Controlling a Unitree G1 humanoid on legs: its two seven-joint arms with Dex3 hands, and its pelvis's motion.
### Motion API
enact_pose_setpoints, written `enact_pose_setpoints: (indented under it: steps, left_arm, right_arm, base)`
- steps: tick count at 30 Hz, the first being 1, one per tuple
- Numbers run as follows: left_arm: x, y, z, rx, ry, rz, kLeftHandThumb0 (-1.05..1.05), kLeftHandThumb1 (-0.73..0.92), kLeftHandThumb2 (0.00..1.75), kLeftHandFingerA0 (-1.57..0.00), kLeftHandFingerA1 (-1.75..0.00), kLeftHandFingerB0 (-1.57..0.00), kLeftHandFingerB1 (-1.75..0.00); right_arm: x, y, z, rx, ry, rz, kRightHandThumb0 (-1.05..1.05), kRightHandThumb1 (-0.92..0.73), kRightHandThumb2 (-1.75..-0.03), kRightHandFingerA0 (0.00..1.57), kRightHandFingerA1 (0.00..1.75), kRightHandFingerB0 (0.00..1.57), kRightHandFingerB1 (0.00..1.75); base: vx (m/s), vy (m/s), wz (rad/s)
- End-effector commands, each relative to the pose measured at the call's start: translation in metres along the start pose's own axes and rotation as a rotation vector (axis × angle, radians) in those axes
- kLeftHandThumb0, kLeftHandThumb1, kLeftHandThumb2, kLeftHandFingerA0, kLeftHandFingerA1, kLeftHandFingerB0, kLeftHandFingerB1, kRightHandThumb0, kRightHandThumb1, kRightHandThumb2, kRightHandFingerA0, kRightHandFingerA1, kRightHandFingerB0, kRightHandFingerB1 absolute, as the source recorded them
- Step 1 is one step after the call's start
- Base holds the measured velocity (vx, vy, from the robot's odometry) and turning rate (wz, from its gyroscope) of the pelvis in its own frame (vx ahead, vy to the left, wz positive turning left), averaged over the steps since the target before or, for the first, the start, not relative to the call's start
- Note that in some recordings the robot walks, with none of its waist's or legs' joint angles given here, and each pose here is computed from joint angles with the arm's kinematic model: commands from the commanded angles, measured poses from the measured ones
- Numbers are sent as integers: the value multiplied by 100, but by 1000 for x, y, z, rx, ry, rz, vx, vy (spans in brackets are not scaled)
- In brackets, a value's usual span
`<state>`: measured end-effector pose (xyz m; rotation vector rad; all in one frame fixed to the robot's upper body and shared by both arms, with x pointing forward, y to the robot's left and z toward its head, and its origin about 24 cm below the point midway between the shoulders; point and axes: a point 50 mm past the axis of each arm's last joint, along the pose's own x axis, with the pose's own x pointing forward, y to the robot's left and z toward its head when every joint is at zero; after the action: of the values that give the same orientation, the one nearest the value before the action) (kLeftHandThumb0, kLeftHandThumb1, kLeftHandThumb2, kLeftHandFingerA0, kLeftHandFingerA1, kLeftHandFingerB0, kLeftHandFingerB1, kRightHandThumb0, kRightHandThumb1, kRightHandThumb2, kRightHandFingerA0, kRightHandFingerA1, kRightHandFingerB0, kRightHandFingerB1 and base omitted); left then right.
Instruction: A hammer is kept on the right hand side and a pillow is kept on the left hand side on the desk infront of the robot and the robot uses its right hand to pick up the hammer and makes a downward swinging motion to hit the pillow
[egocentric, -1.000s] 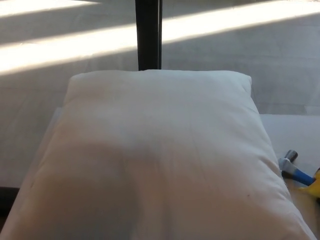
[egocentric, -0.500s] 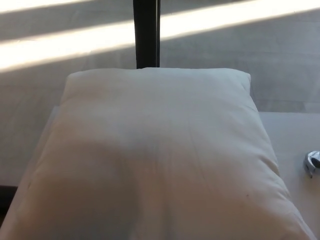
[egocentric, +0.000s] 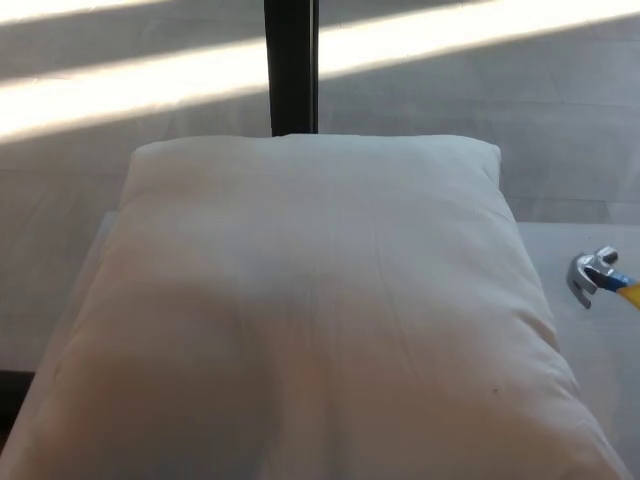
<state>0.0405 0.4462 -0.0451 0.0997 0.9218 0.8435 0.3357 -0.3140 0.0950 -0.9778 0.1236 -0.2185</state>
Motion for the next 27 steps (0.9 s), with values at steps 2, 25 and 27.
enact_pose_setpoints:
  steps: [2,25,27]
  left_arm:
    - [-1,4,-1,3,-5,18,-70,75,62,-70,-59,-63,-47]
    - [-3,3,-13,-10,17,7,-71,75,62,-70,-59,-62,-47]
    - [-3,3,-13,1,22,10,-71,75,62,-70,-59,-63,-47]
  right_arm:
    - [13,-20,49,86,-154,22,-21,-44,-124,92,171,83,158]
    - [23,-40,139,1284,-53,456,-31,-62,-115,105,175,67,175]
    - [24,-39,142,1303,-27,524,-33,-62,-117,106,175,69,175]
  base:
    - [0,0,0]
    - [0,0,0]
    - [0,0,0]
